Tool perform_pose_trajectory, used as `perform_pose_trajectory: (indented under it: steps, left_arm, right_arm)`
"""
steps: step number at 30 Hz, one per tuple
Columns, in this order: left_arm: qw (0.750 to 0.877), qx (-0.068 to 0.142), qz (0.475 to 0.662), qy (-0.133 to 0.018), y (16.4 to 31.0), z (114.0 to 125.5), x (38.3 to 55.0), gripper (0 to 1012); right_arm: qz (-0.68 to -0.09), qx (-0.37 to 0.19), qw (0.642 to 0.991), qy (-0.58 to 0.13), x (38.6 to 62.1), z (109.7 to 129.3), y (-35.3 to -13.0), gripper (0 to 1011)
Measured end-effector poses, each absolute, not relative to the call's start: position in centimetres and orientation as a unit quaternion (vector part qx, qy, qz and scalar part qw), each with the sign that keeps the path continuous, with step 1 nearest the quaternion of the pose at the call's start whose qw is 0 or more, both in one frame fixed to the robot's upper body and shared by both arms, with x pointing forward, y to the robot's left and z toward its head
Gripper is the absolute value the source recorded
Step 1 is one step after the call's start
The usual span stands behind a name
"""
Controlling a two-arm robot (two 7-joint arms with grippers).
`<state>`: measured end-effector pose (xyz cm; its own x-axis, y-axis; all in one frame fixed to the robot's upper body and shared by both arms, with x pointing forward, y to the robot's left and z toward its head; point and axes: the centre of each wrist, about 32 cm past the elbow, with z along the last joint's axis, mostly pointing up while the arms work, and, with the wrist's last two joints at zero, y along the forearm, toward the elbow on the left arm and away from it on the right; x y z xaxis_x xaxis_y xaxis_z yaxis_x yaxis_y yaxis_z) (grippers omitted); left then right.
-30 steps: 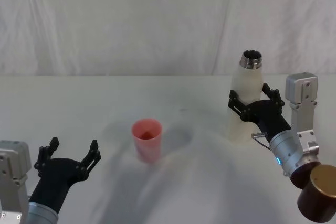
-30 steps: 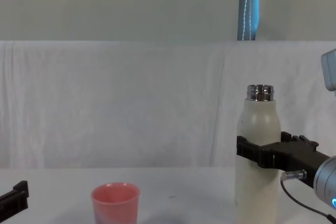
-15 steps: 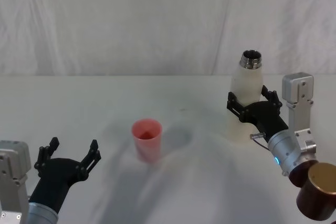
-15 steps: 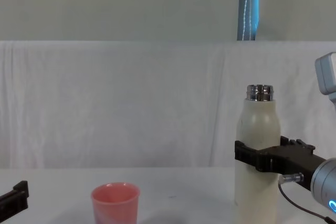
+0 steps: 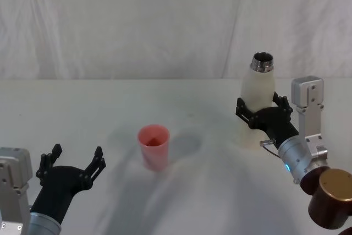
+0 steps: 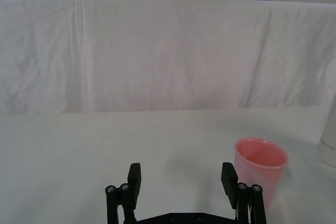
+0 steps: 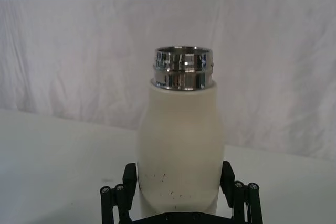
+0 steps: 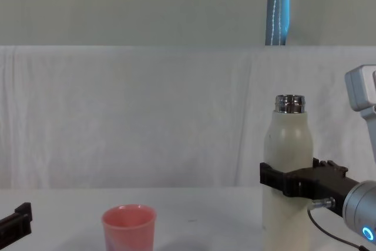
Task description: Grasp the thermos with one hand and pour water into the cup lid.
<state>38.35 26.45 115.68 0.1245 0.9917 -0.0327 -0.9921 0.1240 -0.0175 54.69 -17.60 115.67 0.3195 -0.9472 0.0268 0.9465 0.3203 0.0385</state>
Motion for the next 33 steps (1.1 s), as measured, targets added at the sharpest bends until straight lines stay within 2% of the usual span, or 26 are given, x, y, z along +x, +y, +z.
perform_pose_trajectory:
  steps: [33]
  left_arm:
    - [0.75,-0.017,0.662,0.006,26.46,115.68,38.35,1001]
  right_arm:
    - [-0.589,0.003,0.808,-0.014,55.62,115.1,-17.02,984]
